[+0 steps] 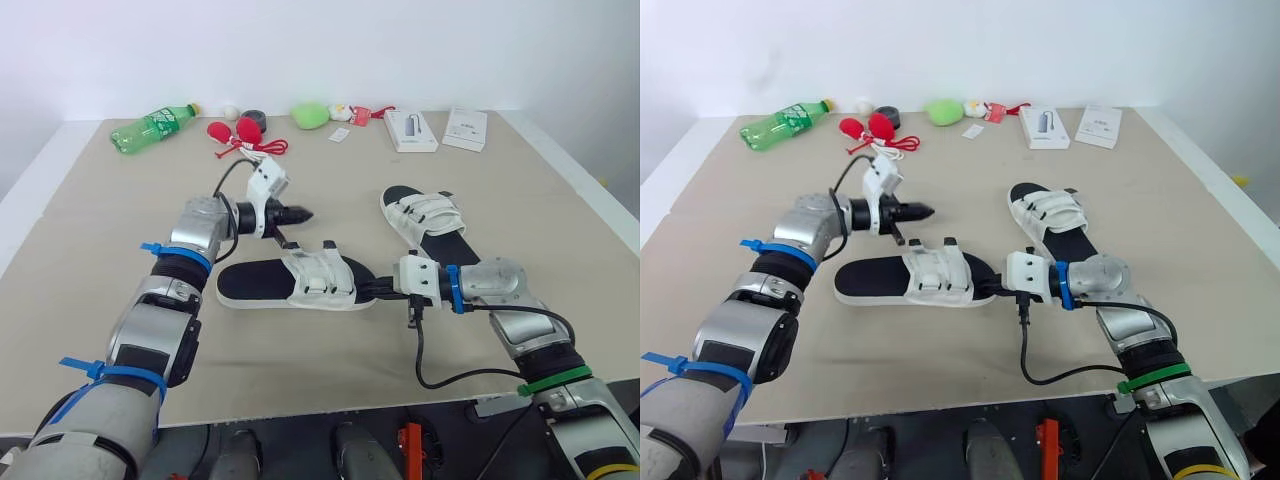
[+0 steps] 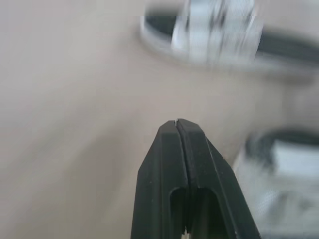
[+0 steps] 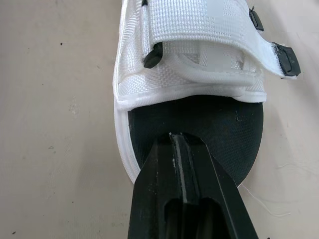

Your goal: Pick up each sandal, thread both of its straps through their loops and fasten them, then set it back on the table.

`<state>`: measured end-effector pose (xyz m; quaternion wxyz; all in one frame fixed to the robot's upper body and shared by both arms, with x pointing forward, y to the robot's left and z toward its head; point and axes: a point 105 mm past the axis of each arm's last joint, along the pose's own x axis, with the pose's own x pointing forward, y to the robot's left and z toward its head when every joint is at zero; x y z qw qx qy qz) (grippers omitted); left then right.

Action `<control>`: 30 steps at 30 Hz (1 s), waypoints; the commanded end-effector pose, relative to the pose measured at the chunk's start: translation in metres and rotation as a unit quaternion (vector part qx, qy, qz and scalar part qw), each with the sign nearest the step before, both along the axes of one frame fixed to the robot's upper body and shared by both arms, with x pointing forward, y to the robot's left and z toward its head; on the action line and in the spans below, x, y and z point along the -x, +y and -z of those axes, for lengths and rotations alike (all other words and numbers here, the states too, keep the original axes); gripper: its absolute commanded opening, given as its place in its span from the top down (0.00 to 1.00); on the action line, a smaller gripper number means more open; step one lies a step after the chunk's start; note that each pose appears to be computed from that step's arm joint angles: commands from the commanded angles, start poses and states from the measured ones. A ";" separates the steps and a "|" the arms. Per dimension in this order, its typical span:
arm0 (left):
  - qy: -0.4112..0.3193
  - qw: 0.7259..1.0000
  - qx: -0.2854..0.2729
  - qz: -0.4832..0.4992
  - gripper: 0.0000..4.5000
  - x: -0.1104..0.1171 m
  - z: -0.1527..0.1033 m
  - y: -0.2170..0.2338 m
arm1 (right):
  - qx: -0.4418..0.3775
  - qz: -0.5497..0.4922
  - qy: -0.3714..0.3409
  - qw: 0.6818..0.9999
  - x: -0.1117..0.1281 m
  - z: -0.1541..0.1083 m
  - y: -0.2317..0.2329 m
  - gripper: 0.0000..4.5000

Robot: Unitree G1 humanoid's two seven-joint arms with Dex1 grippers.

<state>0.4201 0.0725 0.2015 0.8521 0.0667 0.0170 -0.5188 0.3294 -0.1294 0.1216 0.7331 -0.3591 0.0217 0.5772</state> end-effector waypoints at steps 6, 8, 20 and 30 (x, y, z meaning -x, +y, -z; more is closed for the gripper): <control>-0.136 0.990 -0.014 0.038 0.70 0.047 0.004 0.044 | -0.189 0.064 0.054 0.978 0.001 -0.069 -0.010 0.45; -0.141 0.988 -0.034 0.055 0.48 0.057 0.017 0.050 | -0.252 0.058 0.073 0.963 0.008 -0.091 -0.011 0.23; -0.200 0.964 -0.097 0.146 0.01 0.069 0.036 0.024 | -0.285 0.034 0.136 0.948 0.049 -0.097 -0.021 0.00; -0.195 0.957 -0.117 0.182 0.01 0.061 0.050 -0.007 | -0.262 0.016 0.132 0.956 0.062 -0.081 -0.011 0.00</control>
